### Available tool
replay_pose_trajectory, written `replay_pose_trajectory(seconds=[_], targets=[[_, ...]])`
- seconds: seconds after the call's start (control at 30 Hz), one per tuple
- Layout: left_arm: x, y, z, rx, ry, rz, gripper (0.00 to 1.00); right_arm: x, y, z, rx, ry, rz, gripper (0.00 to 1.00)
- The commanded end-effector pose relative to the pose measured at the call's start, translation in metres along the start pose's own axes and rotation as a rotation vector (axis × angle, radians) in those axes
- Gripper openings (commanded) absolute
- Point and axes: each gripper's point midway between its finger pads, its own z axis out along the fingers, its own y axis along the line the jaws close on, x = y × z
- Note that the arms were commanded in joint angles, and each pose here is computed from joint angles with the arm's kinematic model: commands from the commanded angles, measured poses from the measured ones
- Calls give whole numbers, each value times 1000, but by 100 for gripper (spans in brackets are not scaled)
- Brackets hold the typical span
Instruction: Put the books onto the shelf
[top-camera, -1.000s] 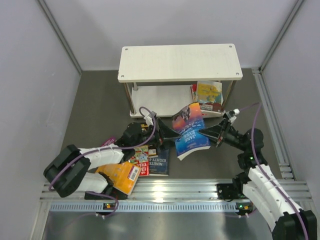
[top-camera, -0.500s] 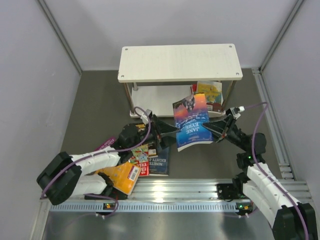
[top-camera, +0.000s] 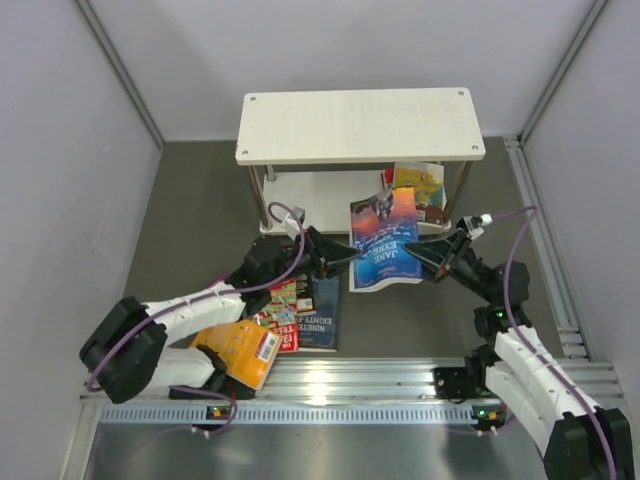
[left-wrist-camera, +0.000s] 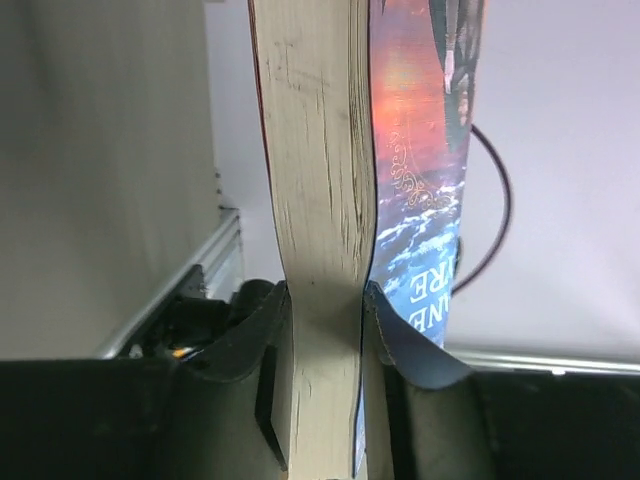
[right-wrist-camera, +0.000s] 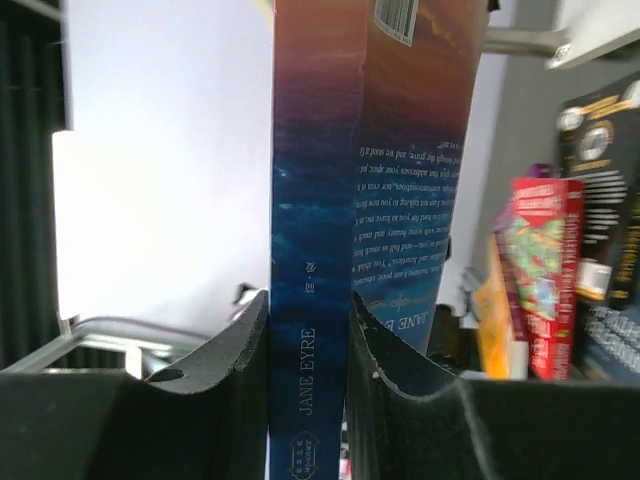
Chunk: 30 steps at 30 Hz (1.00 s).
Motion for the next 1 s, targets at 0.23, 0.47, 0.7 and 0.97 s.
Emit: replay_pose_trajectory(seconds=[0.23, 0.47, 0.7, 0.97], targets=[[-11, -15, 39, -55, -3, 203, 0, -32, -13, 23, 382, 81, -402, 0], [-36, -9, 81, -104, 1, 279, 0, -70, -45, 11, 599, 34, -363, 9], [-57, -4, 109, -85, -23, 296, 0, -96, -60, 8, 688, -30, -351, 22], [-89, -19, 124, -62, -57, 351, 0, -120, -66, 8, 725, -63, -322, 37]])
